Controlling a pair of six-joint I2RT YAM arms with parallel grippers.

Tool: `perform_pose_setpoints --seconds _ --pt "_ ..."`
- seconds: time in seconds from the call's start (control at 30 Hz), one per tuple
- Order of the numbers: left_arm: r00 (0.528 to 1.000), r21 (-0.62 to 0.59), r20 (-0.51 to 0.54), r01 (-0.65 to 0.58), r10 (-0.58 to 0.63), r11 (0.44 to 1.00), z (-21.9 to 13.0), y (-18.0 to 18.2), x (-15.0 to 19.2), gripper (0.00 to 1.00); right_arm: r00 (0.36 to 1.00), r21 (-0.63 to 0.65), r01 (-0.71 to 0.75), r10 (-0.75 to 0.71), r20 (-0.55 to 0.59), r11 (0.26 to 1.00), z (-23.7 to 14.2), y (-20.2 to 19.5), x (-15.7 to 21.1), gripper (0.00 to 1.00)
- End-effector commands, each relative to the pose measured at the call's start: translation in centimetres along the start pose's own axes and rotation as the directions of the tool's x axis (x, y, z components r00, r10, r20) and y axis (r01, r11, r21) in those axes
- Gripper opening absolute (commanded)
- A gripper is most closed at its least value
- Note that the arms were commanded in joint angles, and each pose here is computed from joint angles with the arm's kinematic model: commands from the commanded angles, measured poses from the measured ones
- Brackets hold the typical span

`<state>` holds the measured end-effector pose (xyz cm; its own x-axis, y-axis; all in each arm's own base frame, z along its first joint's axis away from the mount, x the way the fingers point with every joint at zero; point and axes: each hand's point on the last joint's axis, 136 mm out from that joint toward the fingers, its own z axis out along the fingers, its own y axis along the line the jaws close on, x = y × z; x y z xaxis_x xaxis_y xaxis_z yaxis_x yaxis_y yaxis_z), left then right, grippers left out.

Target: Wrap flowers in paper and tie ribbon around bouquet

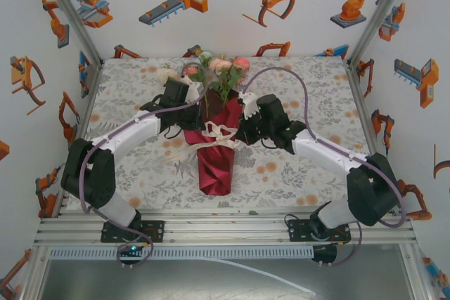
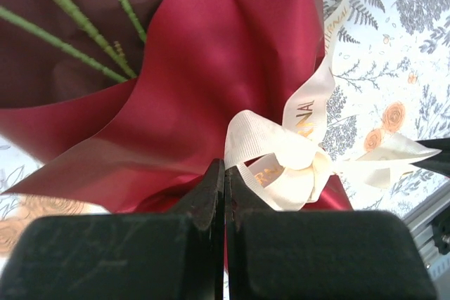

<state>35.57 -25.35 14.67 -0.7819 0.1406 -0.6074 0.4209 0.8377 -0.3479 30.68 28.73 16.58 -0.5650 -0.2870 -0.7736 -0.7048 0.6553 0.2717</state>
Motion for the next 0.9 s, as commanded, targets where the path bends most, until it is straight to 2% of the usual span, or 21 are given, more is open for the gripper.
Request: perform_pose_setpoints --seconds 0.0,0.2,0.57,0.87 --pt "0.998 -0.128 0.029 0.052 -0.049 0.990 -2.1 2.4 0.1 0.01 0.999 0.098 0.009 -0.013 0.045 0.995 -1.4 -1.5 -1.3 0.00" --pt "0.990 -0.244 0.062 0.141 -0.129 0.960 -4.2 5.6 1.9 0.00 0.998 0.171 -0.050 0.044 0.039 0.984 -2.0 -3.5 0.6 0.00" --pt "0.974 -0.265 0.092 0.226 -0.209 0.937 -5.7 7.4 3.7 0.00 0.982 0.200 -0.180 0.188 -0.019 0.963 -2.3 -5.2 4.7 0.00" --pt "0.942 -0.330 0.118 0.336 -0.315 0.882 -5.9 11.3 5.9 0.00 0.942 0.269 -0.310 0.333 -0.046 0.912 -3.0 -8.0 8.2 0.00"
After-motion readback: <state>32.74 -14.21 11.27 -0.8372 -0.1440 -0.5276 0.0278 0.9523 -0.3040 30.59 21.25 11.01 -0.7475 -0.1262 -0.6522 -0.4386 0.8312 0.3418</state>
